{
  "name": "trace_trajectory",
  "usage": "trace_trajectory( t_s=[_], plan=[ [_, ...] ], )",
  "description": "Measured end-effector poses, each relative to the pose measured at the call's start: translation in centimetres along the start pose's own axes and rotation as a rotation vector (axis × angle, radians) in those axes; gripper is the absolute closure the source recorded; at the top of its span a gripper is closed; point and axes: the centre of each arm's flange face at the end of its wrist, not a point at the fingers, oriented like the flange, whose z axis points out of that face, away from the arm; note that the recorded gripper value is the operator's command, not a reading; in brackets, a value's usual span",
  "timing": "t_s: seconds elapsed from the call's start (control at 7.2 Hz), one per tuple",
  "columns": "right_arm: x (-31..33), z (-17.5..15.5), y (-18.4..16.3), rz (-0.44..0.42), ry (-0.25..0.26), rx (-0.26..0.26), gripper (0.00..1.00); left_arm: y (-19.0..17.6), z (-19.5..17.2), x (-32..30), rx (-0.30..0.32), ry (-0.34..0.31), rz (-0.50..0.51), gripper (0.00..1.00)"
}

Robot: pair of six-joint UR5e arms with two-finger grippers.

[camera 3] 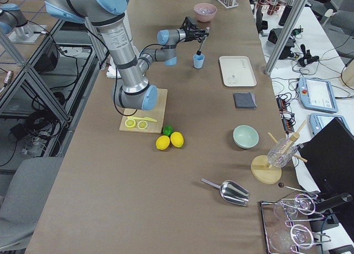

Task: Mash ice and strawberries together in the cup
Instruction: 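Press the pestle up and down in the cup with the right gripper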

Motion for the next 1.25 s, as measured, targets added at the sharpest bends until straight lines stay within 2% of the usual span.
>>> trace_trajectory(
  t_s=[0.69, 1.25],
  plan=[
    [0.7, 0.7, 3.2, -0.031, 0.021, -0.043, 1.00, -0.1, 0.0, 0.2, 0.001, 0.002, 0.001, 0.02],
    [0.3, 0.8, -1.1, -0.001, 0.012, 0.017, 1.00, -0.3, -0.1, 0.5, 0.004, 0.007, 0.004, 0.02]
  ],
)
